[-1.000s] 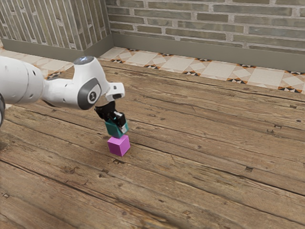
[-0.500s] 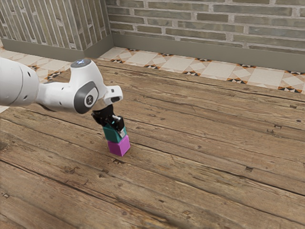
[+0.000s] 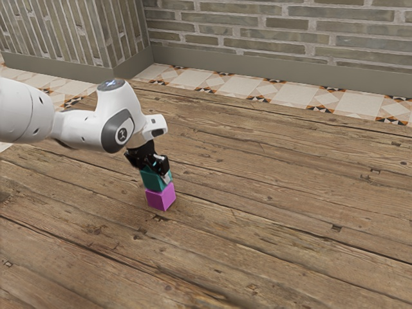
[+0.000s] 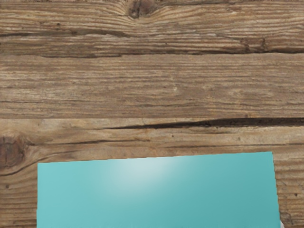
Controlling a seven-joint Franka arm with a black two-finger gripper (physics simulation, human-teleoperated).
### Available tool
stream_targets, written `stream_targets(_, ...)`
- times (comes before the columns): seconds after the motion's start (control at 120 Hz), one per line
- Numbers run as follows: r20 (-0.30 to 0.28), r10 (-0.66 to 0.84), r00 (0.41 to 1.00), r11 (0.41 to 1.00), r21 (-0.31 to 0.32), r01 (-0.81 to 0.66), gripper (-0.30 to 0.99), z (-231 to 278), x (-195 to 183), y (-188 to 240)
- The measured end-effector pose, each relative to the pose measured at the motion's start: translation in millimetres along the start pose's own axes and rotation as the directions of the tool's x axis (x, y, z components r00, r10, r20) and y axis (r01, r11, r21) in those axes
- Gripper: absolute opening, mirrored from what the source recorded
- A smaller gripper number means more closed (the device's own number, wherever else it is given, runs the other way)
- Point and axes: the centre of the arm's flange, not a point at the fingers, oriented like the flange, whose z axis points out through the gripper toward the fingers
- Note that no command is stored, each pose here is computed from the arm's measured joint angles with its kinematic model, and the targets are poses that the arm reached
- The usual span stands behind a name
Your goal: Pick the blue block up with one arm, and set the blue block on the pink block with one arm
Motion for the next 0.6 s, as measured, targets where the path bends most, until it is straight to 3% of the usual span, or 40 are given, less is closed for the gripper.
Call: stream_targets(0.6, 0.010, 0.006, 1.000, 1.000, 0.023, -0.006, 0.29, 2.6, -1.3, 1.8)
